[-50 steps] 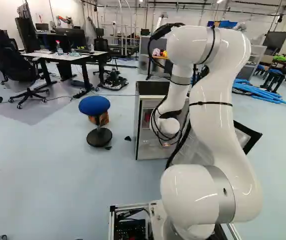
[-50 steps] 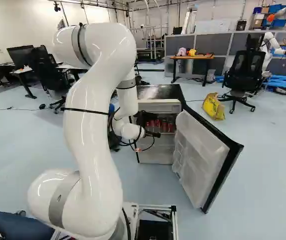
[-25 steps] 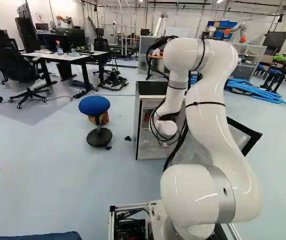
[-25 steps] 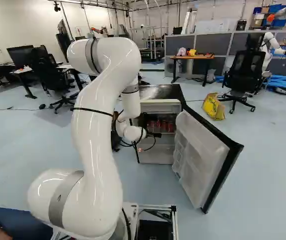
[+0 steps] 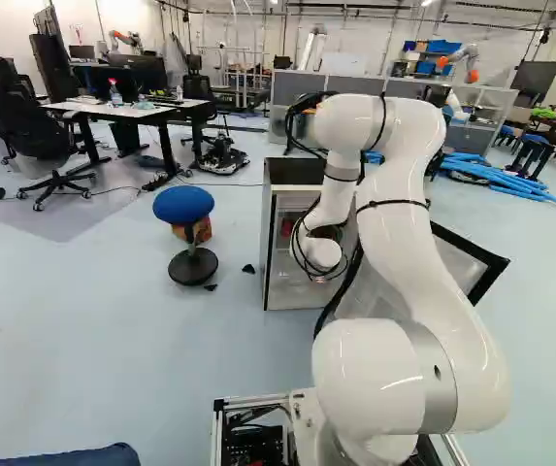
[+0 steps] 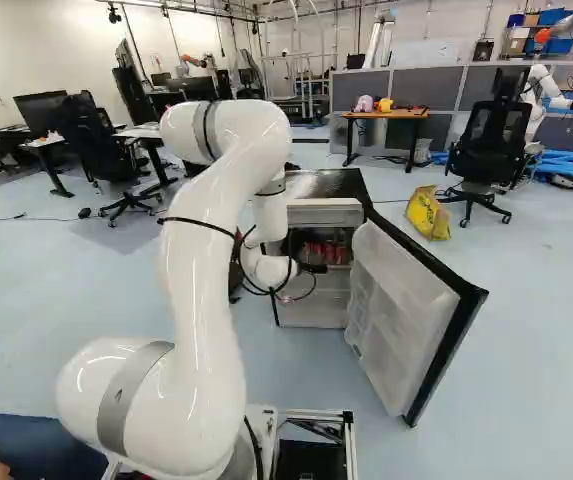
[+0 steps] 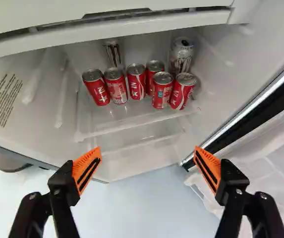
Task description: Grab a drink from the fridge
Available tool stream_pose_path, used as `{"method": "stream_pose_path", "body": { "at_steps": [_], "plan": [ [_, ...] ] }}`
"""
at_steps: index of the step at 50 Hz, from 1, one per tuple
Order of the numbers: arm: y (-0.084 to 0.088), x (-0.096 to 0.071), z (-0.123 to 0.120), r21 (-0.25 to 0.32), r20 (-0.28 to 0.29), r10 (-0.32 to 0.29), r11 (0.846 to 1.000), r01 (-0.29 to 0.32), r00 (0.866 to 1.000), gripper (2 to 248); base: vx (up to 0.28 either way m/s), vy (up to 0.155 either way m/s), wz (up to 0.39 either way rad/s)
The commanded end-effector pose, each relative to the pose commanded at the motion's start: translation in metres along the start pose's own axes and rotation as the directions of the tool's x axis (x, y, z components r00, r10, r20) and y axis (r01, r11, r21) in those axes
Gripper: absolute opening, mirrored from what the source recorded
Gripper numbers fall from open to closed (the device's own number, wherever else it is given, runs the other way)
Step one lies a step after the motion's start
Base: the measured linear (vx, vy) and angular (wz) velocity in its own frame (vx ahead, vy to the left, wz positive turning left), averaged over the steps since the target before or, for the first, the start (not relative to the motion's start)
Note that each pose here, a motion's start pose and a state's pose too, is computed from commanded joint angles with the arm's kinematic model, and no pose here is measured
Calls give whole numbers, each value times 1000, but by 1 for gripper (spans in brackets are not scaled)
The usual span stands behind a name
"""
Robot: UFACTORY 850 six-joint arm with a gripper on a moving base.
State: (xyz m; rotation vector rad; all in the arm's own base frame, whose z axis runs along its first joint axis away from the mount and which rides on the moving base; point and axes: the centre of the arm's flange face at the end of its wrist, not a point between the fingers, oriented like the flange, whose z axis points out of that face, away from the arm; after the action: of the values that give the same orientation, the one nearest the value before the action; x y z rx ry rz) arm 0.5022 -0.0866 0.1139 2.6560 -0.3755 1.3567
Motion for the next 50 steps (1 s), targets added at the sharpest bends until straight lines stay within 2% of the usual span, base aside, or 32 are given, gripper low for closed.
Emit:
{"method": "stream_pose_path", "body": {
  "at_steps": [24, 50],
  "plan": [
    [2, -14, 32, -8, -41, 3, 1000, -3, 999, 247, 0, 0, 0],
    [2, -35, 55, -11, -72, 0, 1000, -1, 997, 247, 0, 0, 0]
  ]
}}
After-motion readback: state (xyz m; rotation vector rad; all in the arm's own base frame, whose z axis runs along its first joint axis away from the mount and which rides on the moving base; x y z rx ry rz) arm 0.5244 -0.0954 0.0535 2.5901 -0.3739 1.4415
